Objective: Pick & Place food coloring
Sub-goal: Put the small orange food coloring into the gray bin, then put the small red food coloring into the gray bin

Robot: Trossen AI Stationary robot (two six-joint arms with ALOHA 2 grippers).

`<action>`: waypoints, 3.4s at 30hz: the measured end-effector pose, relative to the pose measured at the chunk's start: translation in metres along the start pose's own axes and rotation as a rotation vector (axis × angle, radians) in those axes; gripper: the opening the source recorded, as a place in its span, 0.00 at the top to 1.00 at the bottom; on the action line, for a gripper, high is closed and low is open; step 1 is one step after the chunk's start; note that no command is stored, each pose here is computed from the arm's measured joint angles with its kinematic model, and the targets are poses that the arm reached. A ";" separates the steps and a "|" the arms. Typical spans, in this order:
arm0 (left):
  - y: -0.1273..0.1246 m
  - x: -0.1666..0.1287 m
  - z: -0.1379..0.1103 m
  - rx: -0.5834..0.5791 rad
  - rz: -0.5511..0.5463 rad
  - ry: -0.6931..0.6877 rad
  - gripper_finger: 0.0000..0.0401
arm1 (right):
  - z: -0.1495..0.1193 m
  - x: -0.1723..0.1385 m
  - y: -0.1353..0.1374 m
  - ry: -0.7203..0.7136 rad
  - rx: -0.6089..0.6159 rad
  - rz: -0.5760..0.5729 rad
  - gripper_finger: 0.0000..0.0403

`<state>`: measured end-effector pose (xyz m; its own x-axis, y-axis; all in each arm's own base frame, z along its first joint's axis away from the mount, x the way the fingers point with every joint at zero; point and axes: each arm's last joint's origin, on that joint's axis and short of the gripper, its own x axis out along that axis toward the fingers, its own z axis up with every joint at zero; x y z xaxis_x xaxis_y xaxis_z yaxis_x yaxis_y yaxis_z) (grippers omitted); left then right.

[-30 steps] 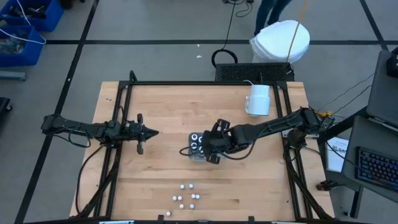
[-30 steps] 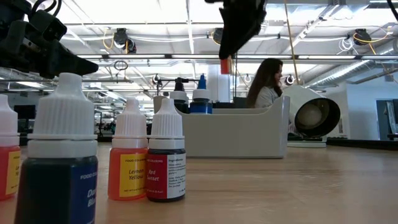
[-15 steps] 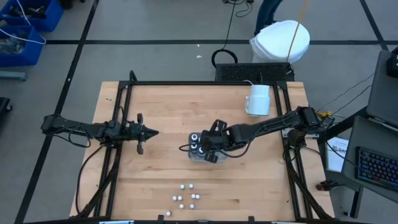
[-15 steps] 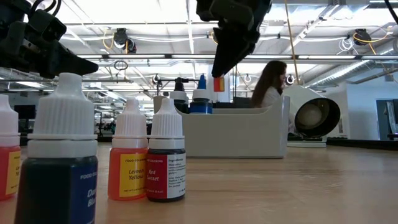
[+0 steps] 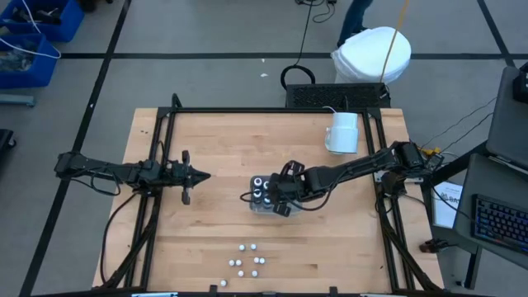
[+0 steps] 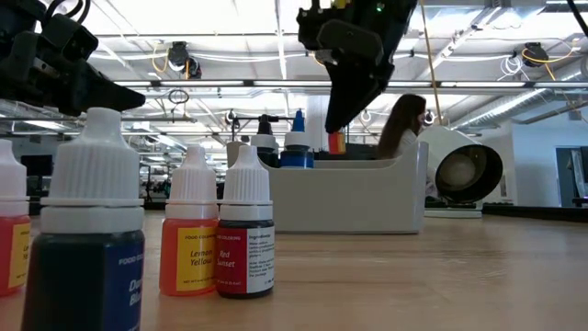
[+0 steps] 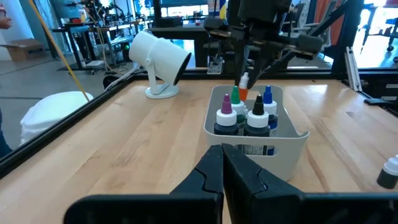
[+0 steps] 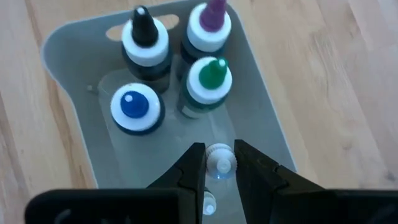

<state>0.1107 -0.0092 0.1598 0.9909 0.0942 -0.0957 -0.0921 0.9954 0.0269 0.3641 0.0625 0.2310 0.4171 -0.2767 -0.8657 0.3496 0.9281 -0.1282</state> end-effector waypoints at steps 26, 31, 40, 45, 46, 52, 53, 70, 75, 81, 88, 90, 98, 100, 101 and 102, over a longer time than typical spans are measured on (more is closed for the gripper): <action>0.000 0.000 0.001 -0.012 0.000 -0.012 0.99 | -0.038 0.043 -0.001 -0.014 0.215 0.006 0.85; 0.000 0.000 0.003 -0.021 0.000 -0.030 0.99 | -0.050 0.053 -0.002 -0.022 0.225 0.012 0.85; 0.000 0.000 0.004 -0.022 0.000 -0.037 0.99 | -0.056 0.058 -0.003 -0.008 0.219 0.005 0.85; 0.000 0.000 0.004 -0.022 0.000 -0.037 0.99 | -0.056 0.058 -0.004 -0.008 0.218 0.004 0.84; 0.000 0.000 0.004 -0.022 0.000 -0.037 0.99 | -0.056 0.058 -0.004 -0.010 0.219 0.006 0.83; 0.000 0.000 0.004 -0.021 0.000 -0.036 0.99 | -0.056 0.058 -0.003 -0.015 0.221 0.009 0.74; 0.000 0.000 0.004 -0.021 0.000 -0.036 0.99 | -0.055 0.058 -0.003 -0.015 0.221 0.009 0.73; 0.000 0.000 0.003 -0.020 0.000 -0.034 0.99 | -0.038 -0.005 -0.021 -0.177 0.228 0.102 0.69; 0.000 0.000 0.003 -0.021 0.000 -0.032 0.99 | -0.040 -0.046 -0.019 -0.274 0.173 0.172 0.72; 0.000 0.000 0.003 -0.020 0.000 -0.026 0.99 | -0.065 -0.069 -0.002 -0.543 0.142 0.288 0.85; 0.000 0.000 0.002 -0.026 0.000 -0.025 0.99 | -0.116 -0.048 0.004 -0.654 0.154 0.455 0.98; 0.000 0.000 0.002 -0.039 -0.001 -0.025 0.99 | -0.128 -0.045 0.006 -0.696 0.155 0.500 0.98; 0.000 0.000 0.000 -0.034 0.000 -0.002 0.99 | -0.164 -0.036 0.006 -0.766 0.131 0.517 1.00; 0.000 0.000 0.000 -0.034 0.000 -0.002 0.99 | -0.170 -0.035 0.007 -0.763 0.122 0.503 1.00; 0.000 0.000 0.000 -0.033 0.000 0.000 0.99 | -0.172 -0.035 0.008 -0.765 0.121 0.494 1.00; 0.000 0.000 0.000 -0.032 0.000 0.003 0.99 | -0.173 -0.035 0.008 -0.770 0.121 0.481 1.00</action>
<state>0.1107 -0.0092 0.1595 0.9906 0.0944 -0.0989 -0.0954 0.9954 -0.0048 0.2071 0.1227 0.1766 0.9695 0.0029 -0.2452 0.0608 0.9659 0.2518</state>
